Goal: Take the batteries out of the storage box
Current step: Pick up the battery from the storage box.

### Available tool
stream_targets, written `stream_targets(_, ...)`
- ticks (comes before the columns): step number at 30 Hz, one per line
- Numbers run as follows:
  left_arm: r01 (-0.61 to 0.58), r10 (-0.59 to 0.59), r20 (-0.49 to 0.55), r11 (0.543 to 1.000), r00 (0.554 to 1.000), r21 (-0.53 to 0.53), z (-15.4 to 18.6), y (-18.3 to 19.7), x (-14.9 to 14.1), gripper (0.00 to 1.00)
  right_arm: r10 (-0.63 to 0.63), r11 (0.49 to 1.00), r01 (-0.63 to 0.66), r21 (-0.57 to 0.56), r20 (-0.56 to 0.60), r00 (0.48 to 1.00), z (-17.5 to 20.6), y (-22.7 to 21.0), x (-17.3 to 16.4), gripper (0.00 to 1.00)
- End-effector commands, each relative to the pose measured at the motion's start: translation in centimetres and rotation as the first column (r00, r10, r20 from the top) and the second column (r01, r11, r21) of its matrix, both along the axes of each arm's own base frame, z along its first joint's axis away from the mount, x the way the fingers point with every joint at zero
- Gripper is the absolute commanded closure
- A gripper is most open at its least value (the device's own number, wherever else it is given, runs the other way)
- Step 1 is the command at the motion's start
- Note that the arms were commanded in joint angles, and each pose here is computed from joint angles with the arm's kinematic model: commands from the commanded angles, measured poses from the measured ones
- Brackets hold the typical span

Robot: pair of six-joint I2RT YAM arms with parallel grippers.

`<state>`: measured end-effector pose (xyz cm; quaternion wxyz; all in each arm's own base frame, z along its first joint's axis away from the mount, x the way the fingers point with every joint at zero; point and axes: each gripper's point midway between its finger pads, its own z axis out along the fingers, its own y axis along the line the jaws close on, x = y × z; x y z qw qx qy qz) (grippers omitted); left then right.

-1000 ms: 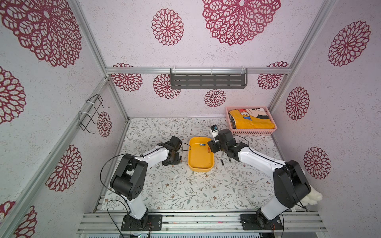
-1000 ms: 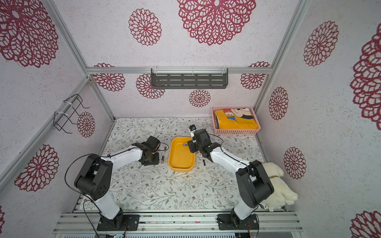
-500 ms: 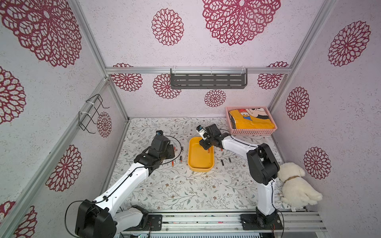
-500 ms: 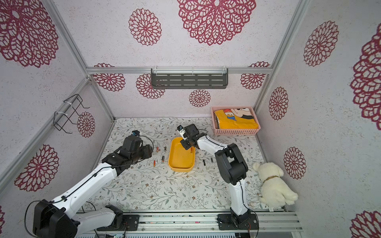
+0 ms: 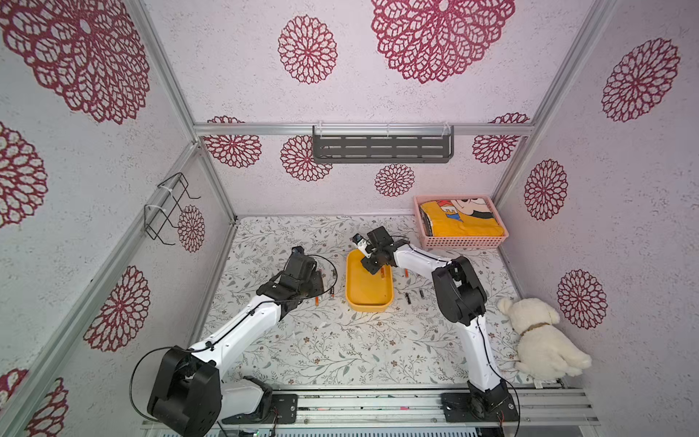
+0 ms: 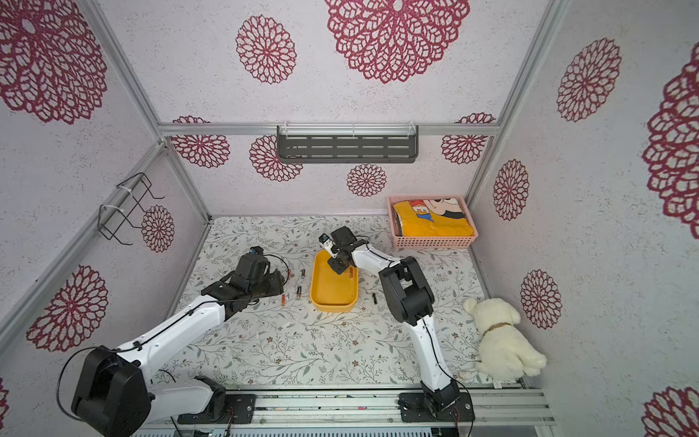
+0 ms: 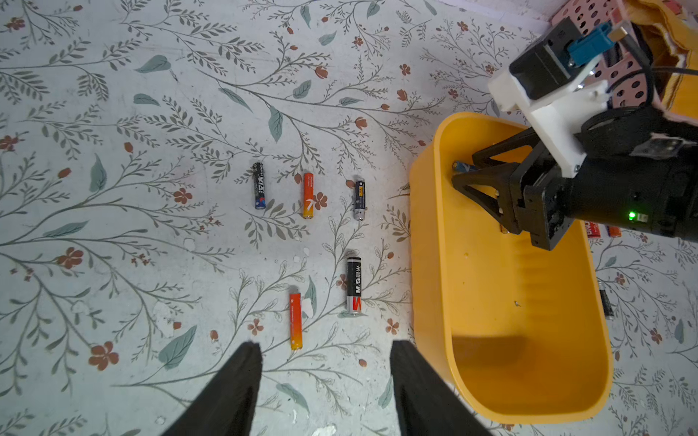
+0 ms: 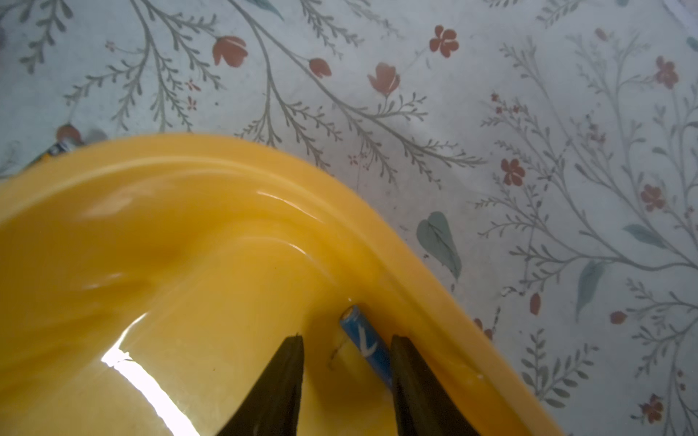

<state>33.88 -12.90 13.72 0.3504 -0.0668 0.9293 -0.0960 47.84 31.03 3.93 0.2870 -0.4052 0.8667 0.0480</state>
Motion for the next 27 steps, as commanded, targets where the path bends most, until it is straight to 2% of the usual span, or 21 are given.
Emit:
stream_targets(1, -0.006, 0.006, -0.002, 1.000, 1.000, 0.001, -0.1, -0.2, 0.5, 0.41, 0.002, 1.000, -0.002, -0.028, -0.008, 1.000, -0.4, -0.5, 0.3, 0.60)
stream_targets(7, -0.016, 0.016, -0.027, 0.999, 0.999, 0.028, -0.7, 0.0, 0.7, 0.41, -0.022, 0.999, 0.021, -0.029, -0.068, 0.997, -1.7, -0.8, -0.3, 0.78)
stream_targets(12, -0.017, 0.018, -0.041, 0.999, 0.999, 0.033, -1.1, -0.1, 1.0, 0.41, -0.039, 0.999, 0.040, 0.003, -0.090, 0.995, -1.0, -0.6, -0.6, 0.88)
stream_targets(16, -0.020, 0.022, -0.053, 0.999, 0.998, 0.029, -1.5, -0.3, 1.1, 0.41, -0.069, 0.997, 0.071, 0.023, -0.109, 0.992, -0.1, -0.4, -0.6, 0.88)
stream_targets(18, -0.018, 0.019, -0.057, 0.999, 0.998, 0.027, -1.6, -0.3, 1.1, 0.40, -0.091, 0.995, 0.096, 0.032, -0.125, 0.988, 0.3, -0.3, -0.7, 0.78)
stream_targets(21, -0.017, 0.019, -0.061, 1.000, 0.998, 0.025, -1.7, -0.4, 1.2, 0.40, -0.113, 0.992, 0.121, 0.046, -0.149, 0.982, 0.8, -0.3, -1.0, 0.70)
stream_targets(27, -0.013, 0.016, -0.071, 0.999, 0.997, 0.034, -1.9, -0.5, 1.4, 0.40, -0.143, 0.987, 0.153, 0.040, -0.194, 0.971, 0.8, -0.7, -1.6, 0.74)
